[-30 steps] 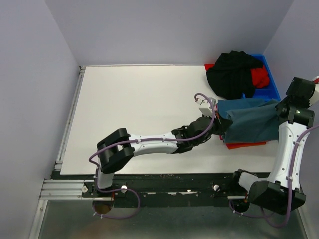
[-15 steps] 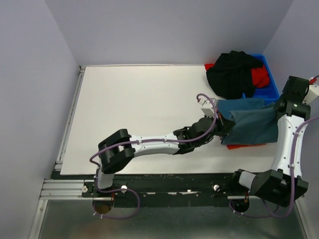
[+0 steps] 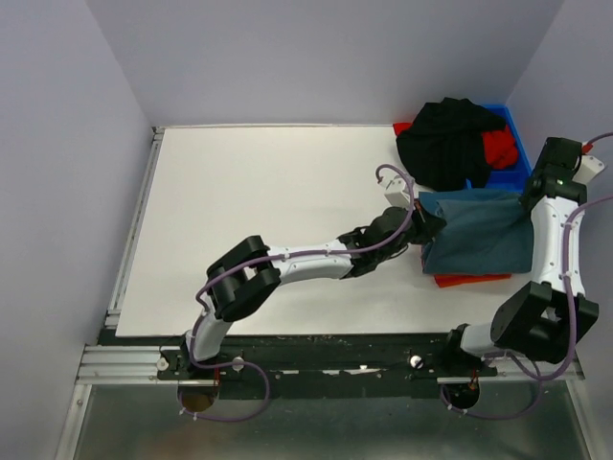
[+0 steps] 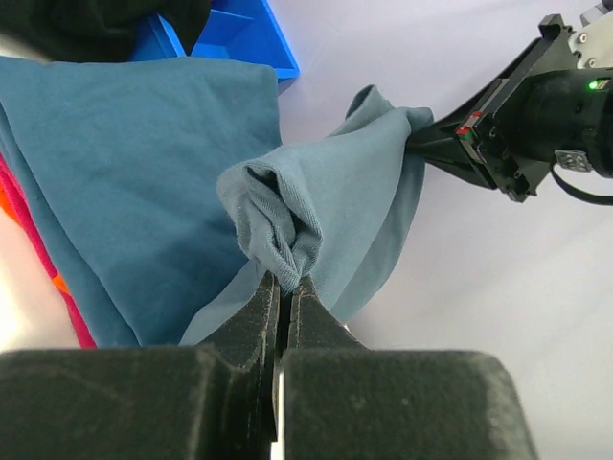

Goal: Fold and stack the t-shirts
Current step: Put the neatly folded tshirt into the corner of the board with both arms

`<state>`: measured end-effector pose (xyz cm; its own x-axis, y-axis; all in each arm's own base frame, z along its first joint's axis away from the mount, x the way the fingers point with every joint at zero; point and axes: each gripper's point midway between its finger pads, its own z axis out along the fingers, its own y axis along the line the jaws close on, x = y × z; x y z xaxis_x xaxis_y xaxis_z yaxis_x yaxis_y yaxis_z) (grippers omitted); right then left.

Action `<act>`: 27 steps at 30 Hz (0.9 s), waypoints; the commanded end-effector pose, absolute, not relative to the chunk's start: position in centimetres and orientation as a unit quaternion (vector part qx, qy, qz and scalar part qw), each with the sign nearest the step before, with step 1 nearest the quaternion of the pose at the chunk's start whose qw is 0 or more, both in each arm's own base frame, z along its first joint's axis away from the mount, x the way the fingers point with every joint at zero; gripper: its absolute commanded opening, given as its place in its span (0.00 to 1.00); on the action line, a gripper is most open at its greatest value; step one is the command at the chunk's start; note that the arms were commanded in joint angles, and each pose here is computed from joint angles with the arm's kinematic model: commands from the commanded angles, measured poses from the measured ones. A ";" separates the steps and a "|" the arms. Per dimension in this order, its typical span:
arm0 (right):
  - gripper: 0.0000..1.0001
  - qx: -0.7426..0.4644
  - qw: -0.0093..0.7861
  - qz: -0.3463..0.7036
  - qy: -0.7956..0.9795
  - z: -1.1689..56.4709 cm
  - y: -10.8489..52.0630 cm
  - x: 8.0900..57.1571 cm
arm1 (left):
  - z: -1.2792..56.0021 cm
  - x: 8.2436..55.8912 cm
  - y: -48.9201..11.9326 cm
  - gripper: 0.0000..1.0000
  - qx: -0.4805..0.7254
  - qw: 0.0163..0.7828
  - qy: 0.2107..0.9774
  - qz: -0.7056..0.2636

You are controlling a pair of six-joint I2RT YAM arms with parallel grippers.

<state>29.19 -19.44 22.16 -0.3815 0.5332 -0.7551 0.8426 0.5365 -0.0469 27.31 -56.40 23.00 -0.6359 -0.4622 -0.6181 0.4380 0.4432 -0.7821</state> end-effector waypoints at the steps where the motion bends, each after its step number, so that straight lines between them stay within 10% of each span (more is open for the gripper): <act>1: 0.01 0.436 0.416 -0.215 0.769 24.6 -21.8 33.1 | 22.1 29.3 -57.4 0.00 -0.005 0.415 0.734 -0.538; 14: 0.04 0.377 0.405 -0.128 0.823 20.5 -21.8 42.7 | 16.0 37.4 -57.8 0.00 -0.061 0.411 0.741 -0.528; 18: 0.49 0.383 0.402 -0.122 0.823 19.7 -22.0 43.7 | 15.2 38.7 -58.8 0.58 -0.041 0.402 0.748 -0.526; 20: 0.54 0.386 0.406 -0.122 0.819 20.5 -21.8 43.3 | 15.4 39.2 -58.3 0.70 -0.040 0.406 0.757 -0.510; 24: 0.49 0.390 0.441 -0.131 0.798 23.5 -21.4 41.4 | 17.1 39.8 -56.2 0.74 -0.040 0.446 0.752 -0.483; 27: 0.23 0.408 0.441 -0.119 0.790 23.9 -20.2 39.2 | 18.3 40.3 -54.9 0.70 -0.034 0.470 0.750 -0.464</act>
